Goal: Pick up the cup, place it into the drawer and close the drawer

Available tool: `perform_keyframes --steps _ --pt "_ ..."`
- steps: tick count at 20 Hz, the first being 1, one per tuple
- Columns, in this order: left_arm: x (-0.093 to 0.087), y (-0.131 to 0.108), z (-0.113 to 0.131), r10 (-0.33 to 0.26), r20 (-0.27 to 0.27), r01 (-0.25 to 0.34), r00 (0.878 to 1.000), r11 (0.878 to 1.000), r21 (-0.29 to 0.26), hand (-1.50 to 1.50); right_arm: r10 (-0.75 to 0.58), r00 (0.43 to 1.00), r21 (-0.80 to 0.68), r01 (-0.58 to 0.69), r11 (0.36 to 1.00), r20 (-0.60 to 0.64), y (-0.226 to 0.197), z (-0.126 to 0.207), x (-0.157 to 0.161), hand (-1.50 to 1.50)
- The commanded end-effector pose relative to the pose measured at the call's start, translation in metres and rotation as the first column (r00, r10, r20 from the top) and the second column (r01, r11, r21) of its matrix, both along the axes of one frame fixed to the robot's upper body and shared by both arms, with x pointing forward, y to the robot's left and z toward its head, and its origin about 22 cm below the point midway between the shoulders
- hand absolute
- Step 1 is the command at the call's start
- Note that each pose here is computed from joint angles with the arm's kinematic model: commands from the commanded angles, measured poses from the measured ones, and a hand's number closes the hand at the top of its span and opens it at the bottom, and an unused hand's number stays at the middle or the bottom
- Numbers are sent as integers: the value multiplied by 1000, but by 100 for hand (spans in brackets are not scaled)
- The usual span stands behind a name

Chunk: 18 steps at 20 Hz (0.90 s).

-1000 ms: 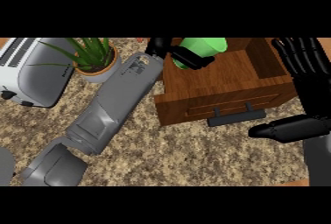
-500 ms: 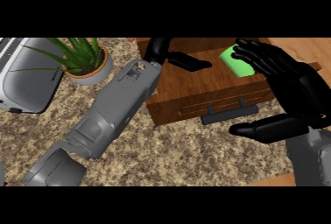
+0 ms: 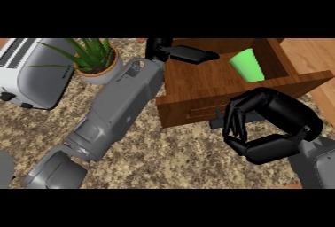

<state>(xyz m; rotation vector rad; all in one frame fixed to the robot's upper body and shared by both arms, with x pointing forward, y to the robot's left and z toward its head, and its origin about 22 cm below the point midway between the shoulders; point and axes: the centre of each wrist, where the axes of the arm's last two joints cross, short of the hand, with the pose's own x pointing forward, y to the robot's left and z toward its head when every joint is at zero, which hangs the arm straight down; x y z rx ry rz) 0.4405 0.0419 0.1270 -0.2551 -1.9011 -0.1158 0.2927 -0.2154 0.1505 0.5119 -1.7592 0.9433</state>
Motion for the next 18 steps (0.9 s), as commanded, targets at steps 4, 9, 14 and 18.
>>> perform_keyframes --steps 4,9,14,18 --pt "3 -4 11 84 -10 -85 996 995 -42 -150 -41 997 -345 64 936 73 -2 -3 -13 -150" --pt "1 7 -9 43 -4 -43 999 993 -106 -150 -164 978 -452 205 868 128 7 -47 -12 -150" --pt "2 23 -15 39 -14 -40 999 990 -138 -150 -191 978 -558 203 804 81 5 -107 11 -150" --pt "-6 33 -34 29 6 -28 1000 987 -159 -150 -164 986 -648 153 746 43 -3 -147 27 -150"
